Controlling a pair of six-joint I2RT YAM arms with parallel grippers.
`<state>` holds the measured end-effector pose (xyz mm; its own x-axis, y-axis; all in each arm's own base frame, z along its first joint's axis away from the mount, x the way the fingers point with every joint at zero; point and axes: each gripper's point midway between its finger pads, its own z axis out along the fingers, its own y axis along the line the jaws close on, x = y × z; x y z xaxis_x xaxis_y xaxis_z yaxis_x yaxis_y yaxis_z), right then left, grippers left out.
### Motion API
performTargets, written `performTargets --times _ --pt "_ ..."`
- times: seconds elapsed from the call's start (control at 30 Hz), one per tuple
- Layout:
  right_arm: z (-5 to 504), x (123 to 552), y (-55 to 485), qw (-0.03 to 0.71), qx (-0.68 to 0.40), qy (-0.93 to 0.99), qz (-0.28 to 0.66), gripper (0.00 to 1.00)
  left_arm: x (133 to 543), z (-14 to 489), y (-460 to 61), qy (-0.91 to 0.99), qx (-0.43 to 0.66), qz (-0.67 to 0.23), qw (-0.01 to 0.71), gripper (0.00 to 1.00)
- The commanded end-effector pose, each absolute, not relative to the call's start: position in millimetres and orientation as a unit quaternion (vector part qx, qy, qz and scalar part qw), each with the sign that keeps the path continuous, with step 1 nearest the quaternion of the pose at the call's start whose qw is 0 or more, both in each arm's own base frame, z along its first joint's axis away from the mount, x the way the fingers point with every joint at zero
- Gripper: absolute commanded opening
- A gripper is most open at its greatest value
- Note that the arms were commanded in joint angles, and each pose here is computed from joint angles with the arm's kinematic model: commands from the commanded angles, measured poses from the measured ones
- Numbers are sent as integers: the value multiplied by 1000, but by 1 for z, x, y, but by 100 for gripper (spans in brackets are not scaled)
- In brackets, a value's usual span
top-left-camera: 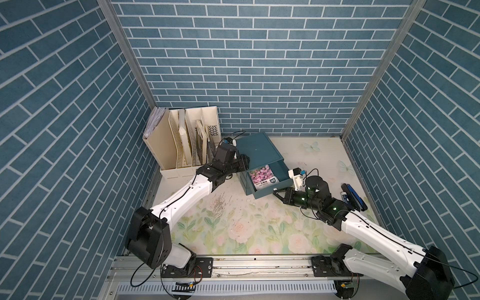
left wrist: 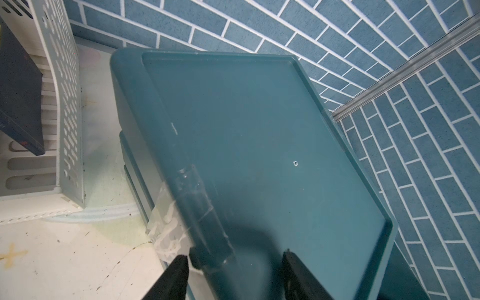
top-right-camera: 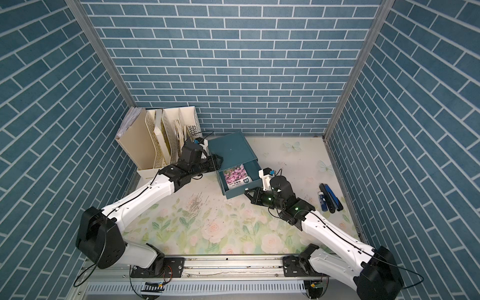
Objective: Take the seed bags out of the drawer
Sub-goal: Open the drawer in the storage box.
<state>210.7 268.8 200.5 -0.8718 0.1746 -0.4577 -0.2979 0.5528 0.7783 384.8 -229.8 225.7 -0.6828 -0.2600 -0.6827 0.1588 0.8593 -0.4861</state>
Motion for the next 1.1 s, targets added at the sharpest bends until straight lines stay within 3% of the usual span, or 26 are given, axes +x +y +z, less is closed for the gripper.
performTargets --times 0.0,0.73,0.87,1.07 --pt "194 196 265 231 -43 852 469 0 367 195 -223 909 -20 -227 350 61" --pt "181 178 256 216 -35 861 459 0 368 191 -220 912 -23 -219 347 61" --pt "189 178 255 221 -37 861 457 27 368 192 -220 912 -23 -218 347 61" --pt "221 175 255 225 -72 862 448 47 368 194 -220 911 -24 -217 349 61"
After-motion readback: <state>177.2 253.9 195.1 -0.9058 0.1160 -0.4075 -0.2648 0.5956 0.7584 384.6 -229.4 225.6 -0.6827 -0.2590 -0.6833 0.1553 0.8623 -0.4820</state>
